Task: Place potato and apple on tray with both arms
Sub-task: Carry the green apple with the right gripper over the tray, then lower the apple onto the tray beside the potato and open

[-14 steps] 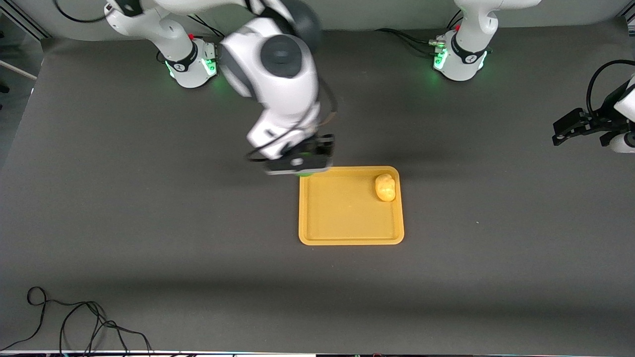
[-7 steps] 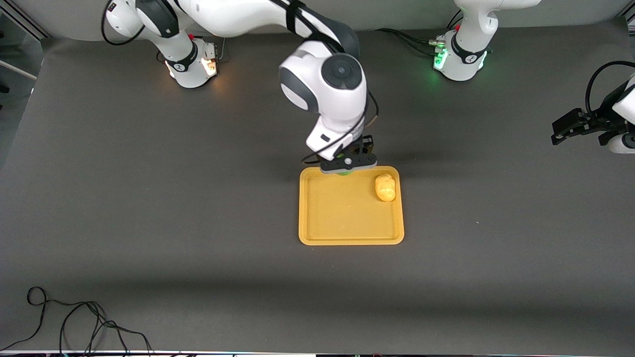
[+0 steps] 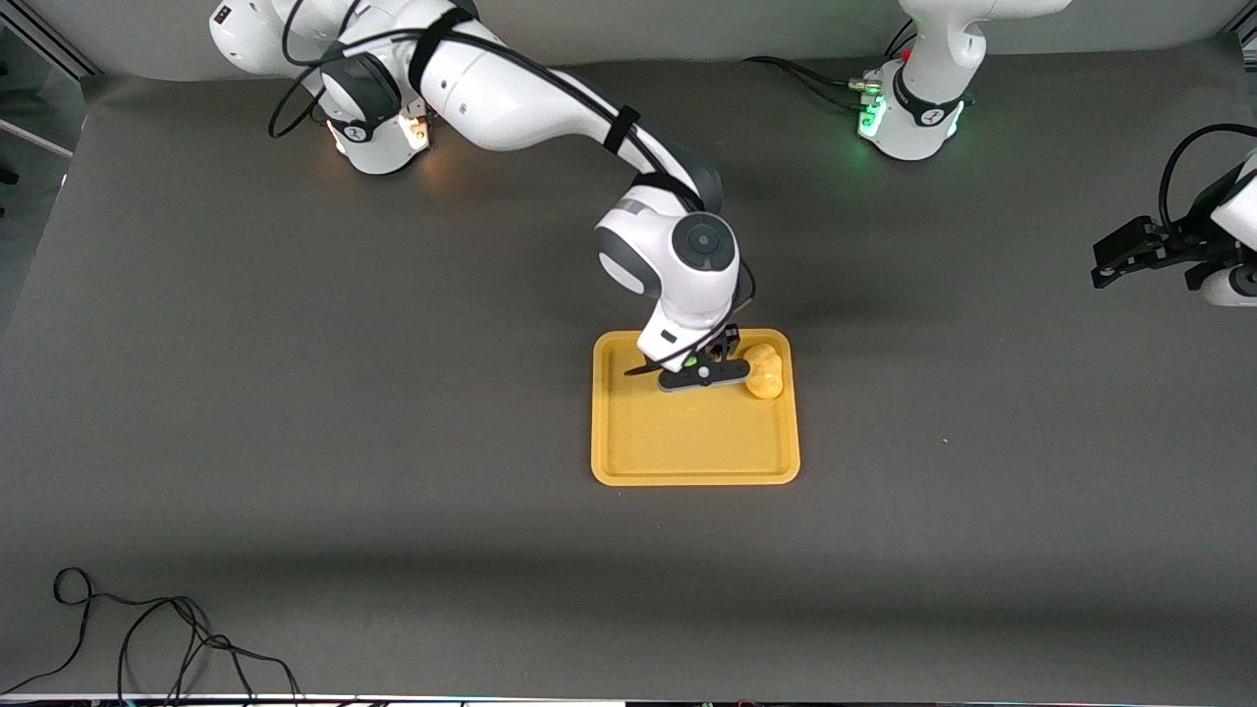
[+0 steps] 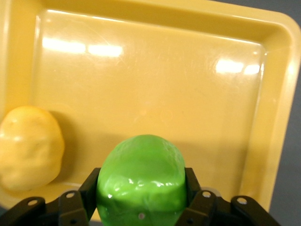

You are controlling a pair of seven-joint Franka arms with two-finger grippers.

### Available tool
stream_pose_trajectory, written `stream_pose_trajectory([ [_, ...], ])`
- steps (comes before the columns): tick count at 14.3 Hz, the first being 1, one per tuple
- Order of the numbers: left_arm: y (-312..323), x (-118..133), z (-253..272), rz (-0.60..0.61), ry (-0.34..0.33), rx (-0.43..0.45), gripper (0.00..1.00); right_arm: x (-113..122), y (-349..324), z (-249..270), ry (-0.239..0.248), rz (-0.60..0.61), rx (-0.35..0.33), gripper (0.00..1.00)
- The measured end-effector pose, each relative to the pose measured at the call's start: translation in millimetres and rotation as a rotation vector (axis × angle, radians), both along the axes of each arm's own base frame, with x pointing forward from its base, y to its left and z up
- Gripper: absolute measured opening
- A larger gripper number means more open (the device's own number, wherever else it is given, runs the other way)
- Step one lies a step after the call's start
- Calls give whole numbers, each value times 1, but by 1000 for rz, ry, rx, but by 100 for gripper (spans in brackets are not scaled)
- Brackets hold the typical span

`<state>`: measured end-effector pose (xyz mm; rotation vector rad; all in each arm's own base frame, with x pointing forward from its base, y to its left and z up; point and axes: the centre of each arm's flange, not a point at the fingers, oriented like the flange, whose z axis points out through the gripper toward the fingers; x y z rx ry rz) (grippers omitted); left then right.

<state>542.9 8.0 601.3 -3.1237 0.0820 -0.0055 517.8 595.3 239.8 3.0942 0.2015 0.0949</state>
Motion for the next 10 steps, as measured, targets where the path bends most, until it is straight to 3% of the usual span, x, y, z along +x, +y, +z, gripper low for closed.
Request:
stream_pose_trajectory([
  [10,1,0,-1,1,2,0,100,11,-6,-35,-32,-3,13,74],
])
